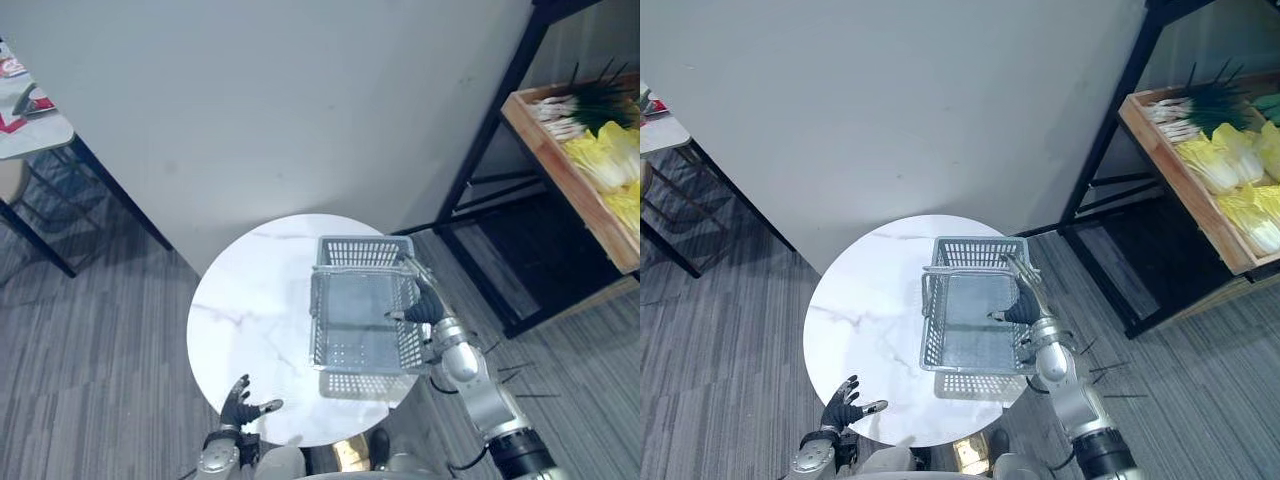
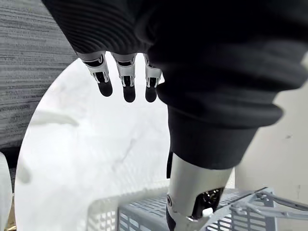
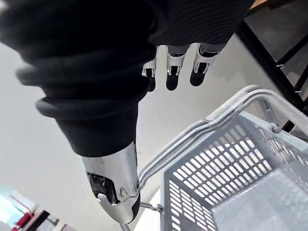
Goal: Pick vegetable in the basket
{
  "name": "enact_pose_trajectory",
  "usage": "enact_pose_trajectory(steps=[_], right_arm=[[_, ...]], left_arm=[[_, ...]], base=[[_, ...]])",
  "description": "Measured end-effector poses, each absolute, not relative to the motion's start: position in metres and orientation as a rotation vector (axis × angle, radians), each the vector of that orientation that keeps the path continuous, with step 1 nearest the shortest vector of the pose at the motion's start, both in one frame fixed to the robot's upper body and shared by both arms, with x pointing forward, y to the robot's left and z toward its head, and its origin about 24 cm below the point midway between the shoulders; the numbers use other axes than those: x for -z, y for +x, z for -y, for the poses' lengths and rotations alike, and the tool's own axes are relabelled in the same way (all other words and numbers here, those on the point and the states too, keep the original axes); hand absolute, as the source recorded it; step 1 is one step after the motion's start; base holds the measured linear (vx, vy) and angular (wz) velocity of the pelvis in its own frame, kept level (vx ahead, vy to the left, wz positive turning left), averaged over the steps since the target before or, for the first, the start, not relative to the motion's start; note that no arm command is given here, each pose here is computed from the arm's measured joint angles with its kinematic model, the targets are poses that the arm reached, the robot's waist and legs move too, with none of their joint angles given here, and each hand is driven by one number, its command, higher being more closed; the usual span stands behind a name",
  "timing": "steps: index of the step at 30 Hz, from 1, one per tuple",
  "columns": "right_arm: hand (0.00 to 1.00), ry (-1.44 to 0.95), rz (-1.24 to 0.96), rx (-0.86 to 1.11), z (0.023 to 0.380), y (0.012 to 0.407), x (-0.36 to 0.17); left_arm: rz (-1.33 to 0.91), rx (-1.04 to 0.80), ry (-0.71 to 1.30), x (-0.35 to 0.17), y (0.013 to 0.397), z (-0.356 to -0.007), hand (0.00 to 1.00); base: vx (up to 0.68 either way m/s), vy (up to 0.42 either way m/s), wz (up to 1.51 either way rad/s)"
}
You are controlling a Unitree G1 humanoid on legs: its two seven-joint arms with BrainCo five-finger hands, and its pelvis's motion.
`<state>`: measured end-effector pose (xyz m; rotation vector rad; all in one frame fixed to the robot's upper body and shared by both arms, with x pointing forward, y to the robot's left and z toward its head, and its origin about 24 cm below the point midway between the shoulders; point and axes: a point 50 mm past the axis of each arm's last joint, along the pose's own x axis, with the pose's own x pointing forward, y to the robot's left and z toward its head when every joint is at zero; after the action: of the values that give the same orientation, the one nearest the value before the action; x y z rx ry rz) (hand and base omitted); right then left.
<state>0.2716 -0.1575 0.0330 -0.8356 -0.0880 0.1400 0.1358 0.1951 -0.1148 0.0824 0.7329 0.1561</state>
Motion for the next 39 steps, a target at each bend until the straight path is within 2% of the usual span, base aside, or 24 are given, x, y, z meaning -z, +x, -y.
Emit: enact_pose_trajectory(steps=[6,12,13,19,28,34,39], right_arm=[[0.0,-0.939,0.056,-0.158,0.163,0.299,-0.032],[0.0,-1.038,0.106,-0.14,0.159,0.342,-0.061],[1.0,-1.048,0.11,-0.131,0.16,0.347,-0.067],[1.0,-1.121,0.137,-0.045,0.175,0.373,-0.1],[1.0,-1.087,0.19,-0.039,0.171,0.368,-0.107],[1.0,-0.971,0.129,0.063,0.202,0.333,-0.084],[1.0,-0.769,0.07,0.166,0.223,0.29,-0.066]], left_arm=[[-0.715,-0.159,0.085,0.113,0.137,-0.197,0.0],[-0.677,-0.162,0.078,0.109,0.146,-0.196,0.0],[-0.67,-0.163,0.076,0.108,0.148,-0.196,0.0],[-0.601,-0.186,0.047,0.099,0.162,-0.196,0.0],[-0.59,-0.192,0.037,0.098,0.166,-0.195,0.0],[-0.583,-0.186,0.047,0.096,0.168,-0.195,0.0],[-0.564,-0.213,0.075,0.09,0.169,-0.205,0.0]], base=[[0.03,0.028,0.17],[0.02,0.027,0.06],[-0.01,0.025,0.06],[0.01,0.043,0.08],[0.02,0.011,-0.02],[0.06,0.011,-0.01],[-0.01,0.012,-0.17]])
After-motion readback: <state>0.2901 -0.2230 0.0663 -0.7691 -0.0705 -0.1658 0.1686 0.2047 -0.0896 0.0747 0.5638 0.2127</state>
